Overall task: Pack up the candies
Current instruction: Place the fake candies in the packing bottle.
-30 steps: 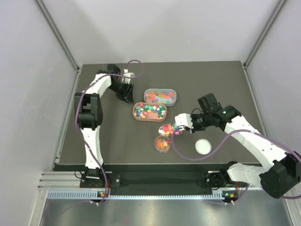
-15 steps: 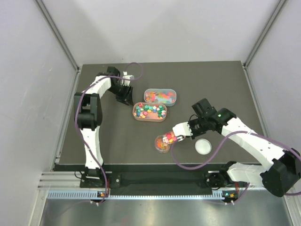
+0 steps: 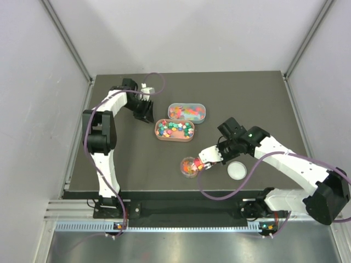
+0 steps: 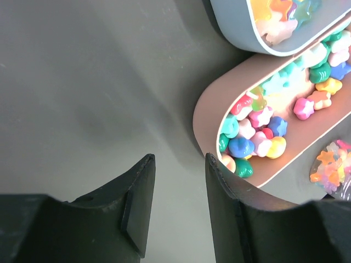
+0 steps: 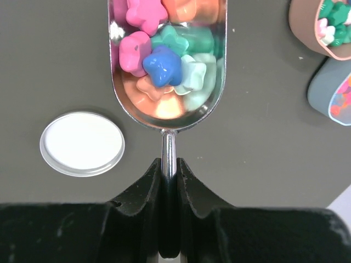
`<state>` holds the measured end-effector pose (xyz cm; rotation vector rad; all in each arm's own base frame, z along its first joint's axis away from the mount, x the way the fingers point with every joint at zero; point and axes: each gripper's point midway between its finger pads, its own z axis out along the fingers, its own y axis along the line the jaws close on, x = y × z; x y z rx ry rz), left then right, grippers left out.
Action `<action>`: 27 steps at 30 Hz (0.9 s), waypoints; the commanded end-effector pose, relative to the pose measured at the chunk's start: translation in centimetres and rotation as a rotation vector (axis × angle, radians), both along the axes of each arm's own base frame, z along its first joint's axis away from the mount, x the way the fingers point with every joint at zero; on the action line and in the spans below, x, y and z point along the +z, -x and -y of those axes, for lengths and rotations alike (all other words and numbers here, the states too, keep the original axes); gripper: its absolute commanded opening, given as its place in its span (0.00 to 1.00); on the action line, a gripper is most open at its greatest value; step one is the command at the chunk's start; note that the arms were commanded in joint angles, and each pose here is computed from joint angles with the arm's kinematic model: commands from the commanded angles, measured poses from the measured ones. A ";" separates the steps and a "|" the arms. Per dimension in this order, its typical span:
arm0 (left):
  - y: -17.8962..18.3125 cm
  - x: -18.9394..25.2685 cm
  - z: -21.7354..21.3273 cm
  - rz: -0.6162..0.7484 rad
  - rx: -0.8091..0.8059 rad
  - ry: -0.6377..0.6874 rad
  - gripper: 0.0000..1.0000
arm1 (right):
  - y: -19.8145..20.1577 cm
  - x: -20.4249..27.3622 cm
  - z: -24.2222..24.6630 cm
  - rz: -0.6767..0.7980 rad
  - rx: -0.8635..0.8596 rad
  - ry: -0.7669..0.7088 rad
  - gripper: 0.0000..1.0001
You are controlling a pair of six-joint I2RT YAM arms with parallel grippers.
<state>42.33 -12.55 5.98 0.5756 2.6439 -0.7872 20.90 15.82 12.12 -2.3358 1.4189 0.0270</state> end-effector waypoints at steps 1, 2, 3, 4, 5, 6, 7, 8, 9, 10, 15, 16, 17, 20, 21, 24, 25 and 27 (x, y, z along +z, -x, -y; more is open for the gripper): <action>-0.5 3.1 0.2 0.094 0.000 0.033 0.46 | -0.6 2.2 -0.5 0.060 0.025 0.006 0.00; -0.5 3.3 0.1 0.101 0.000 0.033 0.47 | -0.7 2.3 -0.5 0.063 0.028 0.010 0.00; -0.4 3.3 0.1 0.100 0.001 0.031 0.47 | -0.8 2.4 -0.5 0.068 0.027 0.015 0.00; -0.2 3.2 0.1 0.097 0.000 0.032 0.46 | -0.8 2.6 -0.5 0.070 0.029 0.015 0.00; -0.3 3.3 0.0 0.104 0.004 0.033 0.47 | -0.8 2.6 -0.5 0.072 0.028 0.021 0.00; -0.2 3.2 0.1 0.102 0.005 0.035 0.47 | -0.8 2.6 -0.5 0.070 0.029 0.024 0.00; 0.0 3.1 0.1 0.097 0.003 0.039 0.47 | -0.8 2.8 -0.7 0.075 0.032 0.020 0.00; -0.1 3.2 0.2 0.103 0.004 0.040 0.47 | -0.9 2.9 -0.7 0.076 0.028 0.022 0.00; 0.1 3.1 0.1 0.100 0.006 0.041 0.47 | -0.9 3.0 -0.8 0.079 0.032 0.021 0.00; 0.2 3.0 0.2 0.098 0.008 0.043 0.46 | -0.8 3.1 -1.0 0.080 0.037 0.020 0.00; 0.6 3.0 0.1 0.099 0.012 0.048 0.47 | -0.8 3.2 -1.3 0.082 0.039 0.034 0.00; 0.7 2.9 0.1 0.099 0.012 0.050 0.47 | -0.7 3.4 -1.5 0.086 0.045 0.034 0.00; 0.8 3.3 0.2 0.106 0.013 0.055 0.47 | -0.7 3.4 -1.5 0.086 0.043 0.036 0.00; 0.9 3.5 0.1 0.114 0.018 0.063 0.47 | -0.7 3.4 -1.6 0.088 0.044 0.056 0.00; 1.0 3.5 0.1 0.112 0.020 0.066 0.47 | -0.7 3.6 -1.6 0.089 0.044 0.059 0.00; 1.0 3.8 0.2 0.116 0.023 0.080 0.47 | -0.7 3.9 -1.7 0.089 0.045 0.072 0.00; 0.9 3.9 0.2 0.123 0.024 0.083 0.47 | -0.7 4.0 -1.6 0.092 0.045 0.075 0.00; 1.0 4.0 0.2 0.126 0.027 0.087 0.47 | -0.7 4.1 -1.7 0.091 0.049 0.080 0.00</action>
